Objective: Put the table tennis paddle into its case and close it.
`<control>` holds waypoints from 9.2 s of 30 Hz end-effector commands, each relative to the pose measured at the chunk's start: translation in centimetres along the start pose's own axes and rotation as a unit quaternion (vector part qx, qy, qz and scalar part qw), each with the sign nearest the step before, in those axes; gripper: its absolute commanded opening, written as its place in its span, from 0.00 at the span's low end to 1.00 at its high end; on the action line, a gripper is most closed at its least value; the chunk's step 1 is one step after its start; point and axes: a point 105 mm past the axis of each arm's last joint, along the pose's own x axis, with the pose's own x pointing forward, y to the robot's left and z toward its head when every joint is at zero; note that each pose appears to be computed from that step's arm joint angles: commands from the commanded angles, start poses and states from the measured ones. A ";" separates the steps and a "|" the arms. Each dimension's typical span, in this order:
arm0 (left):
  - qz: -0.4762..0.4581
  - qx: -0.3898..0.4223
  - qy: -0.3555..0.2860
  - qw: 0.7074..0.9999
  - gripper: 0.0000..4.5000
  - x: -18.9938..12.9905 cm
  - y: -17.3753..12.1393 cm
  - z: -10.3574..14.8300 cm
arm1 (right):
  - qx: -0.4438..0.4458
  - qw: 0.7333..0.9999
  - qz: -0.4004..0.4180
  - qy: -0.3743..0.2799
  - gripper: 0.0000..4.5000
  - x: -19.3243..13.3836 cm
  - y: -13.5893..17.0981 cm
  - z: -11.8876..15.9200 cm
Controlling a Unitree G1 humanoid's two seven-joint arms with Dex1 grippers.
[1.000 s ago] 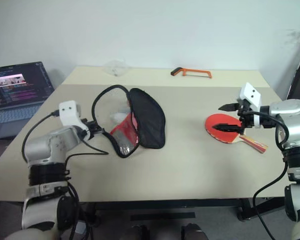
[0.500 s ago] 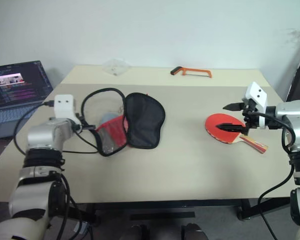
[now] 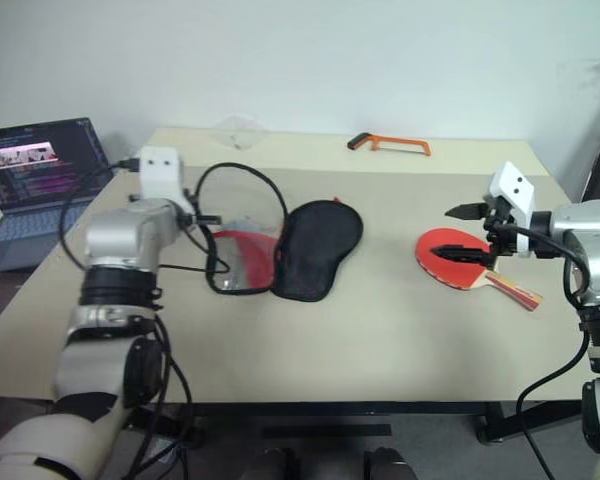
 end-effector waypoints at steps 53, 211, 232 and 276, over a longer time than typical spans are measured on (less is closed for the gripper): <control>0.103 -0.252 -0.115 0.955 0.01 1.1 -10.0 4.9 | -0.020 0.999 -0.013 -0.026 1.00 -1.0 0.1 2.1; -0.427 0.295 -0.017 0.855 1.00 -11.8 -0.4 -6.7 | 0.349 0.863 -0.364 0.037 0.15 14.0 -2.6 -3.4; -0.498 0.266 -0.067 0.823 1.00 -12.7 -2.4 -4.6 | 0.202 0.908 -0.340 0.136 0.99 -2.8 -6.2 -8.0; -0.491 0.271 -0.061 0.826 1.00 -12.8 -2.9 -5.2 | 0.211 0.928 -0.277 0.135 0.23 -1.2 -8.4 -8.7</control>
